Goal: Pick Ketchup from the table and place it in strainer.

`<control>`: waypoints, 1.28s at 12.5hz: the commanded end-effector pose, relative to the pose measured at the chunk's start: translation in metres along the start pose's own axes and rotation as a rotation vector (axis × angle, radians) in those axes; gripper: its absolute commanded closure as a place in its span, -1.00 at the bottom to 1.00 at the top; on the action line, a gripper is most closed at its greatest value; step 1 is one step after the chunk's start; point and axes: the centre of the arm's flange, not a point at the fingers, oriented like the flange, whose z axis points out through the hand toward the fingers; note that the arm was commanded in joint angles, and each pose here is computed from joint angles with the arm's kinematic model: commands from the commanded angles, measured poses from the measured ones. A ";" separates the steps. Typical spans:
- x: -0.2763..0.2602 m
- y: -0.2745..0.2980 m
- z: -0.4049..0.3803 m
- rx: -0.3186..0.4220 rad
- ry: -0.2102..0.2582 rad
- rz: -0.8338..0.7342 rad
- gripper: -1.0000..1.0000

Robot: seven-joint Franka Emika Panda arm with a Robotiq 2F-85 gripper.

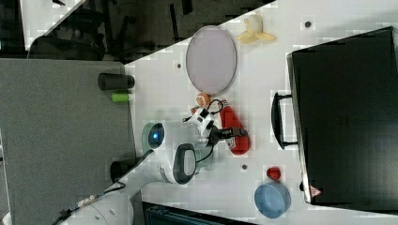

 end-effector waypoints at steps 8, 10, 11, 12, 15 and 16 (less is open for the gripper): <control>-0.010 -0.019 -0.213 -0.059 0.065 -0.009 -0.26; -0.017 -0.049 -0.255 -0.073 0.029 0.020 -0.26; -0.021 -0.064 -0.270 -0.081 0.003 0.040 -0.26; -0.022 -0.081 -0.283 -0.089 -0.014 0.042 -0.26; -0.016 -0.132 -0.307 -0.112 0.004 -0.008 -0.26; -0.015 -0.149 -0.310 -0.118 0.014 -0.016 -0.26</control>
